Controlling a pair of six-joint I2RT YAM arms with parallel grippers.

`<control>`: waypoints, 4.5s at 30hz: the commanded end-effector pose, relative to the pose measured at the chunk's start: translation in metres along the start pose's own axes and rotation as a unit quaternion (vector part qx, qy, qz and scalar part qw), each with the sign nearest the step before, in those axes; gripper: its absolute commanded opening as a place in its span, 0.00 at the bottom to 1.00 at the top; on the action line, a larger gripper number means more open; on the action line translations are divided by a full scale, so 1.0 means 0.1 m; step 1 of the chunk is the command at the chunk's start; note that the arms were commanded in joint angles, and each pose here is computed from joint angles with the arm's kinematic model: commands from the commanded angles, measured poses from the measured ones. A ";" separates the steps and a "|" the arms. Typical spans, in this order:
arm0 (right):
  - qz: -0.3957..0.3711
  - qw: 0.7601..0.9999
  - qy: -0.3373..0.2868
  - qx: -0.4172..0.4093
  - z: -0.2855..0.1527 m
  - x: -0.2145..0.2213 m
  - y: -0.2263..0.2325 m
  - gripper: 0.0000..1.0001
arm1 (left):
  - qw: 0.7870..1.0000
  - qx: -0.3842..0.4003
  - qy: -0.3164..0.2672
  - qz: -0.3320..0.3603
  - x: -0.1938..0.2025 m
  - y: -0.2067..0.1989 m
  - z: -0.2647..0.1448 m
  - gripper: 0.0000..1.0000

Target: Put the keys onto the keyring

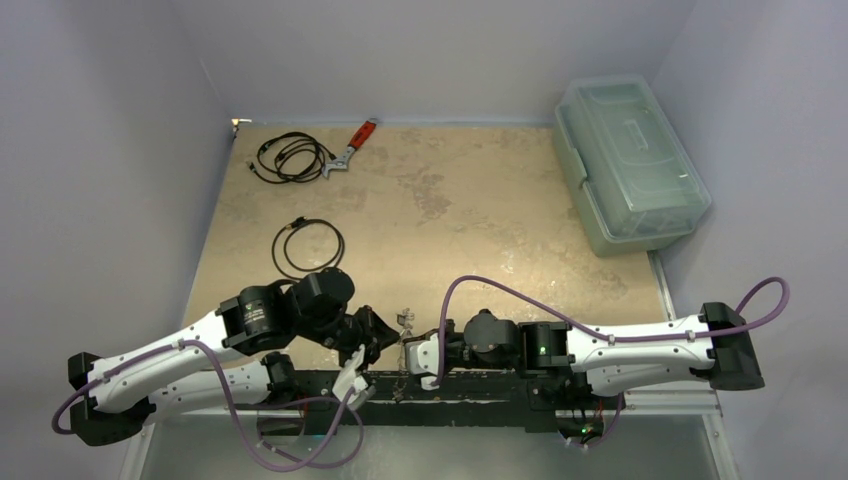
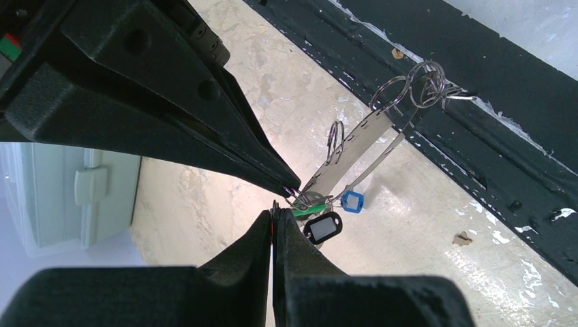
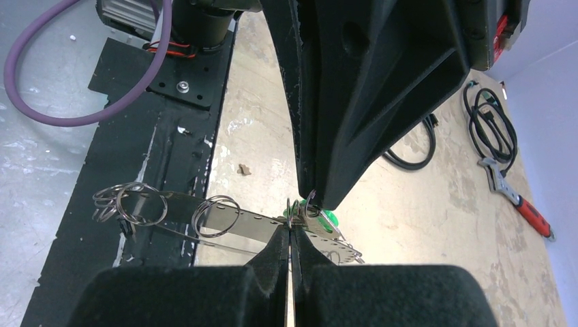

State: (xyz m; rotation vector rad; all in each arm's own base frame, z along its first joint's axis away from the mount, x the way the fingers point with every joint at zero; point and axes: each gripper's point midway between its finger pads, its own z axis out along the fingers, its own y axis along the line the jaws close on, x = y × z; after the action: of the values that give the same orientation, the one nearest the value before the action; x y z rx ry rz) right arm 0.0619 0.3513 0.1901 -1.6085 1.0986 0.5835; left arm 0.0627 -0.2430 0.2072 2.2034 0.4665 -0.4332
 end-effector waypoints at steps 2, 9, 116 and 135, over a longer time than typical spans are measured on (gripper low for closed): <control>0.009 0.999 -0.042 0.020 -0.03 -0.35 -0.17 0.00 | 1.000 -0.008 -0.019 0.019 -0.12 0.07 -0.04 0.00; 0.009 0.999 -0.038 0.018 0.01 -0.35 -0.16 0.00 | 1.000 -0.003 -0.018 0.016 -0.11 0.06 -0.01 0.00; 0.061 0.986 -0.073 0.134 -0.22 -0.25 -0.46 0.00 | 0.854 -0.394 0.048 -0.336 0.52 0.68 -0.44 0.44; 0.151 0.949 -0.084 0.265 -0.58 -0.16 -0.91 0.00 | 0.748 -0.441 -0.103 -0.485 0.63 1.04 -0.80 0.70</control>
State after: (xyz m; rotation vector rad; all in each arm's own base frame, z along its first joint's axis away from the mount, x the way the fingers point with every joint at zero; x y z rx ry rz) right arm 0.1133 0.3107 0.2327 -1.0893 1.2213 0.5012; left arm 0.2019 -0.2104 0.2730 0.7804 1.4907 -0.5747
